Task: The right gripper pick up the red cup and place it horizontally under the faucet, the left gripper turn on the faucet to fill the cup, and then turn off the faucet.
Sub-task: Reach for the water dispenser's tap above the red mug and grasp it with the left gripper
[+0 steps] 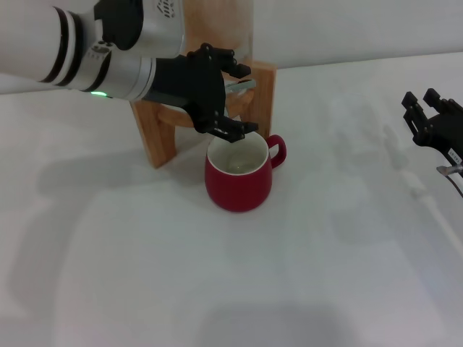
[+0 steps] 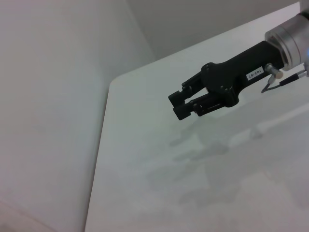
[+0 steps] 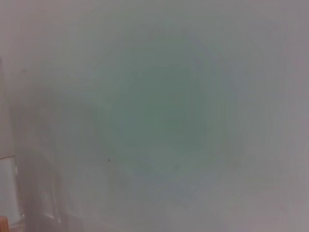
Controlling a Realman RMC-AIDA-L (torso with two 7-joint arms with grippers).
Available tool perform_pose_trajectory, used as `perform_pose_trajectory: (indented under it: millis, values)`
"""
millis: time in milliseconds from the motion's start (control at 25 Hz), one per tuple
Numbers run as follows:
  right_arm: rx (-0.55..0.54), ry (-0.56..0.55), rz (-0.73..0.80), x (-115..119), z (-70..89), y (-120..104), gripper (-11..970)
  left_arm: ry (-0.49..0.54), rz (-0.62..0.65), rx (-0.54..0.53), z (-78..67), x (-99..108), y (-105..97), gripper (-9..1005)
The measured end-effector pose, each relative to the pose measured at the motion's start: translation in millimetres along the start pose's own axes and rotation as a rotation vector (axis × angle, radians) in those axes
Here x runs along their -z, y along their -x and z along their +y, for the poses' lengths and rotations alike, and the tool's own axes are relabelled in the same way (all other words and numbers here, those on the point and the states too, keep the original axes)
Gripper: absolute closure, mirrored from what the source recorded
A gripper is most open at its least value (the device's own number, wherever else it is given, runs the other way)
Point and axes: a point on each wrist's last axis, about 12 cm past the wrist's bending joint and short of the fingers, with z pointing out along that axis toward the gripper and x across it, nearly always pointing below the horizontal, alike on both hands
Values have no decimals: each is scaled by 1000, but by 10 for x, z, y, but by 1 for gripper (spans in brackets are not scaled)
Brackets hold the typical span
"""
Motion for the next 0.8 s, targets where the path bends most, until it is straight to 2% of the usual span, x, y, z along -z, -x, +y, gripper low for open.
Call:
perform_pose_trajectory:
  millis: [800]
  values:
    - [-3,-1,-4,-6,2,6,579,21,15,-42,41,-3,4,215]
